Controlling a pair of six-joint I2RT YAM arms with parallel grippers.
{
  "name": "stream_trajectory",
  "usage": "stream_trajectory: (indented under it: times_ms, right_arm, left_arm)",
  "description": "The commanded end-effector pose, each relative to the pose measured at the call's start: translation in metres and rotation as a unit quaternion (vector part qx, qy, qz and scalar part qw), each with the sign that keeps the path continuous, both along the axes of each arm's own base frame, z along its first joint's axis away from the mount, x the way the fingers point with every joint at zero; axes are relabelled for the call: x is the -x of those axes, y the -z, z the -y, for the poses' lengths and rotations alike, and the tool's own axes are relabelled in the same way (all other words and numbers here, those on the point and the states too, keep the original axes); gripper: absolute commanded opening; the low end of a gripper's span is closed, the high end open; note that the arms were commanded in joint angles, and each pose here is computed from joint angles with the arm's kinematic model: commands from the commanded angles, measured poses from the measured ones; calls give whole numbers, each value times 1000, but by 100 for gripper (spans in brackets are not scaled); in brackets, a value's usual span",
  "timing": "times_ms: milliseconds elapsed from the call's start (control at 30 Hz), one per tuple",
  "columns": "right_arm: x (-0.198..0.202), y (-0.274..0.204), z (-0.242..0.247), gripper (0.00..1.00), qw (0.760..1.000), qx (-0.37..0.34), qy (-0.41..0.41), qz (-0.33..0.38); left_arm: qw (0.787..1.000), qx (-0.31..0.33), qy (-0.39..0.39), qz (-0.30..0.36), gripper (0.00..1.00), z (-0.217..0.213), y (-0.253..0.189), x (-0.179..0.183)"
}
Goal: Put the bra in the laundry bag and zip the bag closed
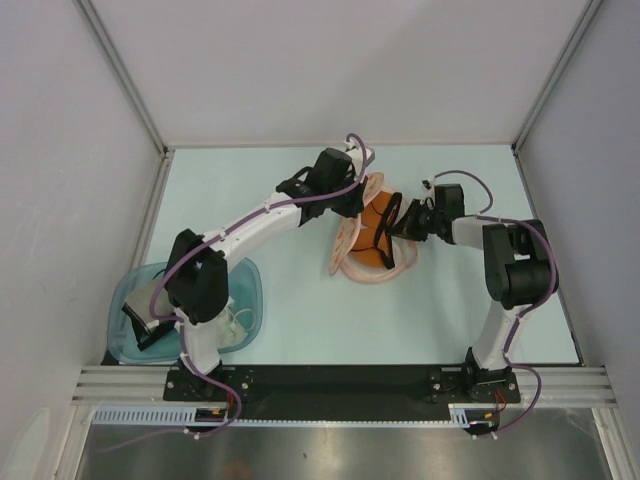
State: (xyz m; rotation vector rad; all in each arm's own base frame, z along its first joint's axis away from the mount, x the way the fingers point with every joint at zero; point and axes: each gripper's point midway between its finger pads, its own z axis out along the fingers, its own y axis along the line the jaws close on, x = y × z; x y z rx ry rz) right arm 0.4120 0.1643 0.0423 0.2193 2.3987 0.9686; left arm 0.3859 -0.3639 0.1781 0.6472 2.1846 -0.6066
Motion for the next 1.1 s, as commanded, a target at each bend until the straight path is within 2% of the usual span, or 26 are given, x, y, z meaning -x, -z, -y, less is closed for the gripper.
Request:
stream_trajectory:
  times_ms: [0, 733, 767, 867, 933, 967, 1067]
  right_arm:
    - [-10, -24, 7, 0, 999, 18, -2, 31]
    - [-12, -34, 19, 1, 999, 25, -6, 38]
    - [-11, -34, 19, 11, 999, 25, -8, 33]
    - [-7, -36, 26, 32, 999, 35, 8, 22]
    - [-6, -46, 35, 37, 998, 45, 28, 28]
    - [-3, -46, 40, 44, 998, 47, 39, 25]
    - [2, -59, 42, 50, 997, 45, 46, 35]
  left_arm:
    - [998, 42, -3, 35, 0, 1, -46, -3]
    - [998, 47, 16, 26, 0, 8, -47, -1]
    - [998, 50, 19, 26, 0, 11, -48, -1]
    - [998, 58, 24, 18, 0, 16, -49, 1]
    - [998, 62, 26, 14, 0, 20, -48, 1]
    - [998, 63, 25, 15, 0, 21, -49, 1]
    - [997, 66, 26, 7, 0, 27, -45, 3]
